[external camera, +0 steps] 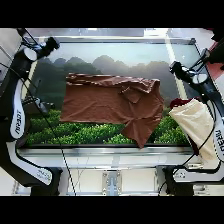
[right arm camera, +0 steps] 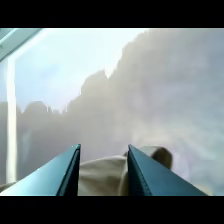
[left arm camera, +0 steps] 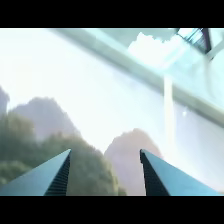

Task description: Fold the shirts.

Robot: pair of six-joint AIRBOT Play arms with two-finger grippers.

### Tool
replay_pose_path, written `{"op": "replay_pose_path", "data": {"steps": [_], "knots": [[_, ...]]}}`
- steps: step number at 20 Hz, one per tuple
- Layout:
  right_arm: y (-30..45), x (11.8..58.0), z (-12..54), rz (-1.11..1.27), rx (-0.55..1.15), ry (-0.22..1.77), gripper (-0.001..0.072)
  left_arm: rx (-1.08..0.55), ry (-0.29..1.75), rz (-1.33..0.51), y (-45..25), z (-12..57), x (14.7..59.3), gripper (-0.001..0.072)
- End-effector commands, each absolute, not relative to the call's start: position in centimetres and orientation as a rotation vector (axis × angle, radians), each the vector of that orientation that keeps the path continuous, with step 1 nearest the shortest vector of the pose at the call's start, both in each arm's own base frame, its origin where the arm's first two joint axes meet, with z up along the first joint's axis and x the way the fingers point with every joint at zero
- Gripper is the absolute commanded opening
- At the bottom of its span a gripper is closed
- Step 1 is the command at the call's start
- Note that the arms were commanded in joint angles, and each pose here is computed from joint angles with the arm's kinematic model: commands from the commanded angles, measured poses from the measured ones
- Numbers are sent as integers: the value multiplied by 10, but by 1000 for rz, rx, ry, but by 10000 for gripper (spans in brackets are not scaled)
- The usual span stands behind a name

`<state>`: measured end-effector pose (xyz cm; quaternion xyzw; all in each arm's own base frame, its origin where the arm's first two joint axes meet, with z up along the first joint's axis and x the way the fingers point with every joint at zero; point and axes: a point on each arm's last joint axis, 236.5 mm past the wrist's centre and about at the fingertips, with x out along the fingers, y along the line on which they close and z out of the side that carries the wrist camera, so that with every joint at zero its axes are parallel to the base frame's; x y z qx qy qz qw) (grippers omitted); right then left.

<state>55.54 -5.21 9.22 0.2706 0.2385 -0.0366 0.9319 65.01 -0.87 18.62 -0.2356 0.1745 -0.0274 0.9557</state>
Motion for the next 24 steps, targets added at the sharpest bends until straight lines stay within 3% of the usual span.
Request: {"op": "replay_pose_path", "data": {"steps": [1,2,5,11,16,17,18,19,24], "knots": [[-72,508,118,-57,406,595,351,-357,371,-102,3,245,609,498],[-73,488,116,-46,397,662,351,-305,433,-101,7,243,593,466],[-63,429,89,3,361,825,351,-165,654,-30,29,206,550,463],[-17,334,-17,-4,580,1013,352,-284,887,59,27,77,473,463],[9,310,-61,-40,808,1042,353,-340,1069,87,15,-10,396,463],[9,309,-63,-43,813,1045,390,-352,1086,85,12,-16,392,463],[9,308,-65,-44,813,1049,476,-371,1086,79,9,-16,392,463],[10,307,-66,-45,818,1050,497,-396,1071,69,5,-13,395,463],[22,289,-87,-87,943,1085,496,-504,982,-9,-17,4,414,463]]}}
